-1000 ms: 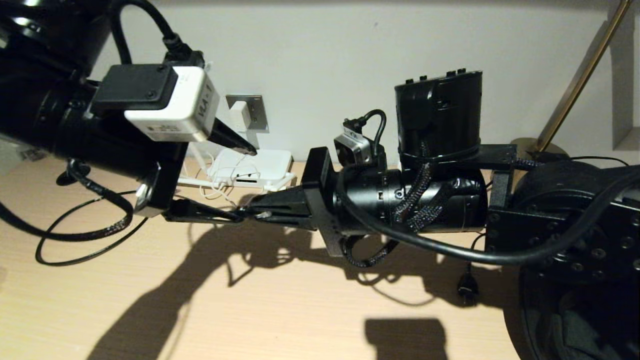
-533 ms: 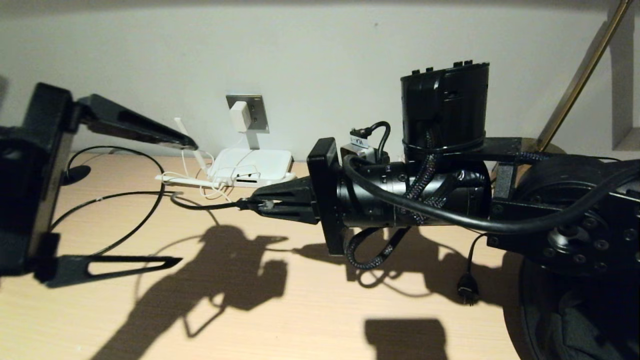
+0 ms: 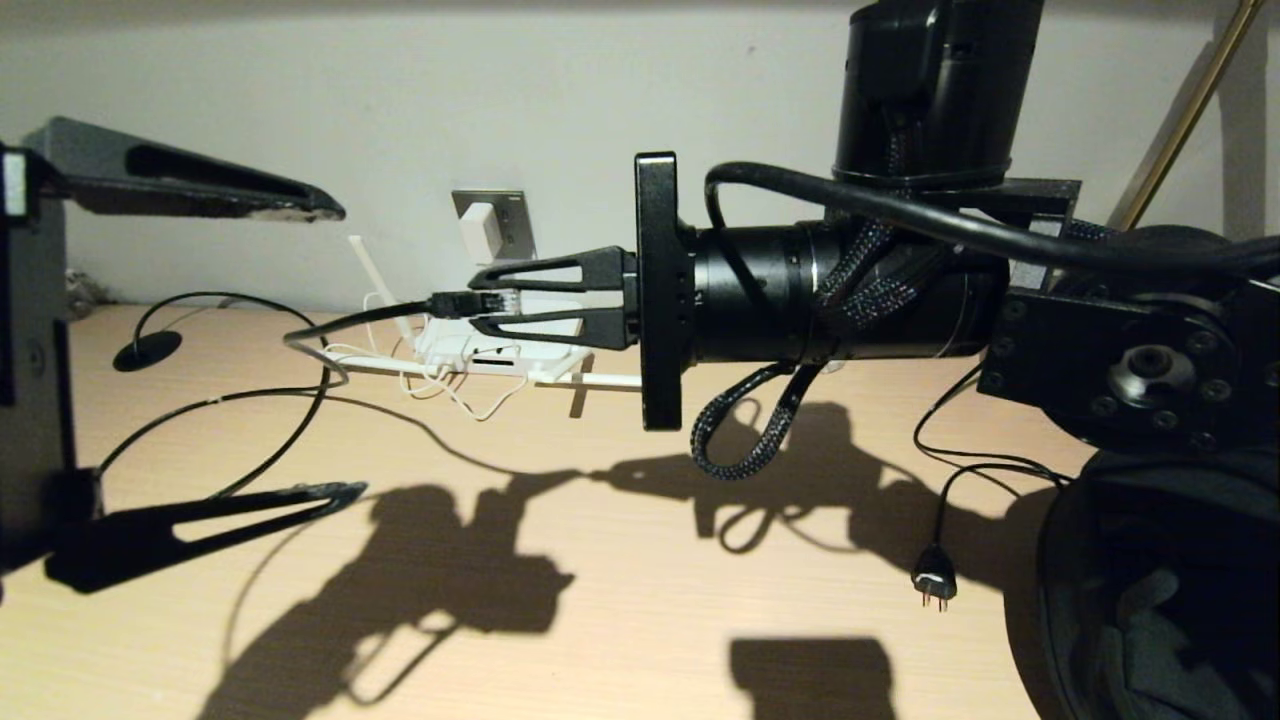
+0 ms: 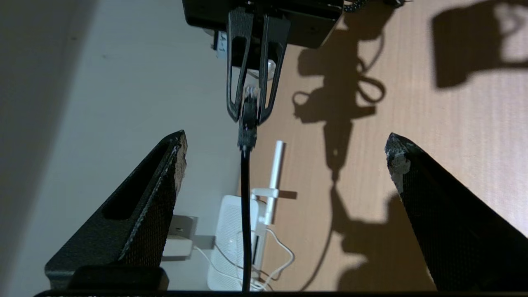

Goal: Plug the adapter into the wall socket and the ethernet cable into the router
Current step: Hand it to the other hand

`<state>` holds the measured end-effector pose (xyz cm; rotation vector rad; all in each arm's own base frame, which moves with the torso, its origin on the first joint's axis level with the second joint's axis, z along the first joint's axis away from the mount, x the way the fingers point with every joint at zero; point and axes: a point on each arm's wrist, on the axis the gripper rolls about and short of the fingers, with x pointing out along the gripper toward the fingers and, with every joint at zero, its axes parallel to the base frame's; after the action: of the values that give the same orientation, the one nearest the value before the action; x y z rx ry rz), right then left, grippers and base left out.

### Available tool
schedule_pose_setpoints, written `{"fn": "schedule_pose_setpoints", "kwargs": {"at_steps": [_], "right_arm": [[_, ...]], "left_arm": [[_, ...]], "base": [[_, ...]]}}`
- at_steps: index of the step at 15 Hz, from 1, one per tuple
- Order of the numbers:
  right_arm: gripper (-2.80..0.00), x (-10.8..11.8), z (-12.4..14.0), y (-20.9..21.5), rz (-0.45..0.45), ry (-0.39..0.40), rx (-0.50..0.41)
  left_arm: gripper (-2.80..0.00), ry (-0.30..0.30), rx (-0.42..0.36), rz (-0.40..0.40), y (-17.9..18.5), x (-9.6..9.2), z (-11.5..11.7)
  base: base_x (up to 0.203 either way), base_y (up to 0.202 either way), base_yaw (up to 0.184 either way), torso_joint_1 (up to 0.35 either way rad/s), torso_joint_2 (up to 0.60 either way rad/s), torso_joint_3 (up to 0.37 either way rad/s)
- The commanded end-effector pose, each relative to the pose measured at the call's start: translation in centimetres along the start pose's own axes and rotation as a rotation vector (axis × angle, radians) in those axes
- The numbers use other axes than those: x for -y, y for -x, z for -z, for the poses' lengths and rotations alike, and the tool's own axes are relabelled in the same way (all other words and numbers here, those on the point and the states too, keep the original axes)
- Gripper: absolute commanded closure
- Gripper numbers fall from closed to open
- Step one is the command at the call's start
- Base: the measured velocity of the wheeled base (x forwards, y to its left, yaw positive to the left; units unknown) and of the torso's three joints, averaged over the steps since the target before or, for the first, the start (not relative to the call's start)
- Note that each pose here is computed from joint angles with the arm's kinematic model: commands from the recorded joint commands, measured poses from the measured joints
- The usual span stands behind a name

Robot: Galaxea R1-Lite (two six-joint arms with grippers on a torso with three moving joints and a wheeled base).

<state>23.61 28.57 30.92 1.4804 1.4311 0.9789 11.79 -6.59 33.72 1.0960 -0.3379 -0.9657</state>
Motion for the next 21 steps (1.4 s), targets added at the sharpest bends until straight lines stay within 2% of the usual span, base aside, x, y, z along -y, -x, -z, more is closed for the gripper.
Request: {"fn": "schedule_pose_setpoints", "kwargs": {"at_steps": [1, 6, 12, 14, 21], "right_arm": [[0.0, -0.2, -0.3, -0.4, -0.004, -0.017, -0.007], [0.0, -0.2, -0.1, -0.4, 0.003, -0.042, -0.039], [0.0, -0.7, 0.5, 0.0, 0.006, -0.036, -0.079], [0.0, -0.8, 0.9, 0.3, 0.018, -0.031, -0.122], [0.0, -0.7, 2.1, 0.2, 0.026, -0.027, -0.153]], "left_arm": [[-2.8, -0.011, 0.006, -0.006, -0.7, -0.2, 0.3], [-2.8, -0.019, 0.016, -0.019, -1.8, -0.7, 0.7], [-2.8, -0.015, 0.033, -0.006, -2.0, -0.7, 0.8], [-2.8, -0.016, 0.044, -0.006, -2.0, -0.8, 0.7], [-2.8, -0.022, 0.063, -0.017, -1.7, -1.1, 0.4]], "base": [[0.0, 0.0, 0.0, 0.0, 0.0, 0.0], [0.0, 0.0, 0.0, 0.0, 0.0, 0.0], [0.0, 0.0, 0.0, 0.0, 0.0, 0.0], [0.0, 0.0, 0.0, 0.0, 0.0, 0.0], [0.0, 0.0, 0.0, 0.0, 0.0, 0.0]]}}
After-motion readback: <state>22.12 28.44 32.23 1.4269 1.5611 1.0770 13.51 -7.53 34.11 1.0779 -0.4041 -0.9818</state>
